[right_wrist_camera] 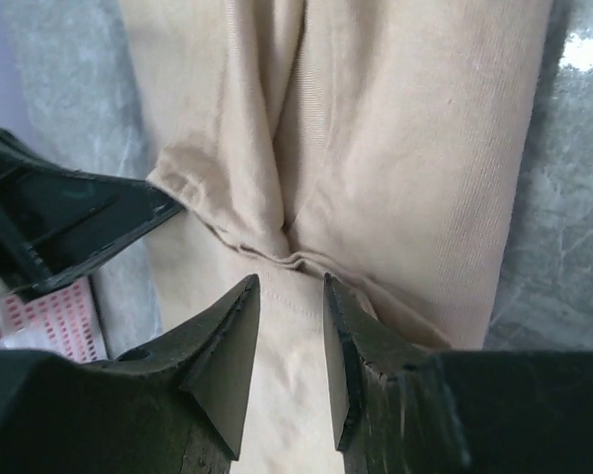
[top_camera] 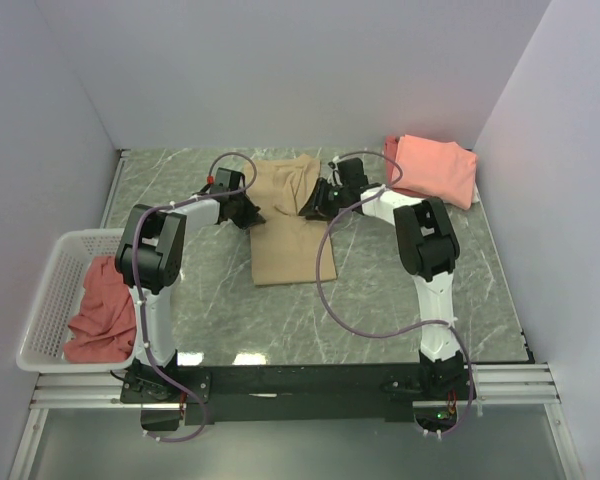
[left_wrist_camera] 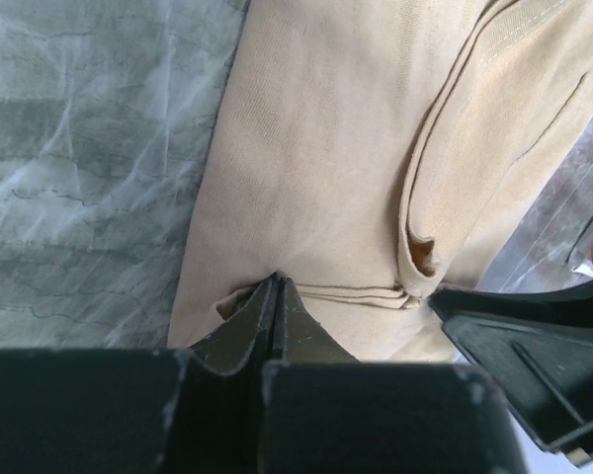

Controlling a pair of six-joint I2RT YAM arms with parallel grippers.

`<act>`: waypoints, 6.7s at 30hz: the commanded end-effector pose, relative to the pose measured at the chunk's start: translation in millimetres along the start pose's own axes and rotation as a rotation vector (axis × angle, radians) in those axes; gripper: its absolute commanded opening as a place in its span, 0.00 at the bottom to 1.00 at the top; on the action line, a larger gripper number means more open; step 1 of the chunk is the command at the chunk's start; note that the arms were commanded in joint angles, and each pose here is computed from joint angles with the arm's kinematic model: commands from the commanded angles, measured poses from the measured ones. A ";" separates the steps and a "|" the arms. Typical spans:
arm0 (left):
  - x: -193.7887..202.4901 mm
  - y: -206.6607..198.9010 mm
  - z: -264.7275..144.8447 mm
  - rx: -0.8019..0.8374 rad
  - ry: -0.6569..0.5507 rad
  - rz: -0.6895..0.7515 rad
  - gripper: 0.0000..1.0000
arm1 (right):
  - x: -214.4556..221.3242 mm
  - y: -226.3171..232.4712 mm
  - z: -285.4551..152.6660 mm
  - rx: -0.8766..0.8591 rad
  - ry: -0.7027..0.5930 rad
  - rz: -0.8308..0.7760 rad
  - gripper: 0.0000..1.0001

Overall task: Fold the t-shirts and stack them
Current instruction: Fold the tshirt

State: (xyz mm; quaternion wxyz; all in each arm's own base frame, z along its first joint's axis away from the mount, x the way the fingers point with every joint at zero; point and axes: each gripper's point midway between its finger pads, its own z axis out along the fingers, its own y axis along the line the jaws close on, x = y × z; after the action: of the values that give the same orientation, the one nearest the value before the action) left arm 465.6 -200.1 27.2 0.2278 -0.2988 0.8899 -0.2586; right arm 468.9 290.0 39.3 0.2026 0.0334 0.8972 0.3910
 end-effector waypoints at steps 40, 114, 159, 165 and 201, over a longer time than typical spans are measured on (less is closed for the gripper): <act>27.7 57.2 -13.8 -0.141 -0.007 -0.032 0.01 | 37.7 -66.5 -36.0 0.306 -0.051 0.120 0.38; 16.0 -49.5 -5.3 0.032 0.069 0.408 0.32 | 6.0 14.4 -61.1 0.201 -0.168 -0.009 0.38; -18.0 -3.6 -56.6 -0.060 -0.178 0.250 0.01 | 1.9 -1.1 -47.1 0.243 -0.175 -0.001 0.38; -18.8 -3.1 -51.8 -0.065 -0.168 0.241 0.02 | -2.4 2.9 -50.4 0.259 -0.191 -0.027 0.38; -27.6 -47.3 -124.5 0.014 -0.193 0.194 0.33 | -25.6 18.5 -6.2 0.539 -0.243 -0.171 0.37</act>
State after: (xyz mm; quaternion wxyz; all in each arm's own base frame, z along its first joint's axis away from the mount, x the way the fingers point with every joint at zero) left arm 439.7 -180.2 120.4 0.3093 -0.2196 0.9049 -0.1932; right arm 485.9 299.0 63.2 0.3146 0.0549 0.9347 0.1561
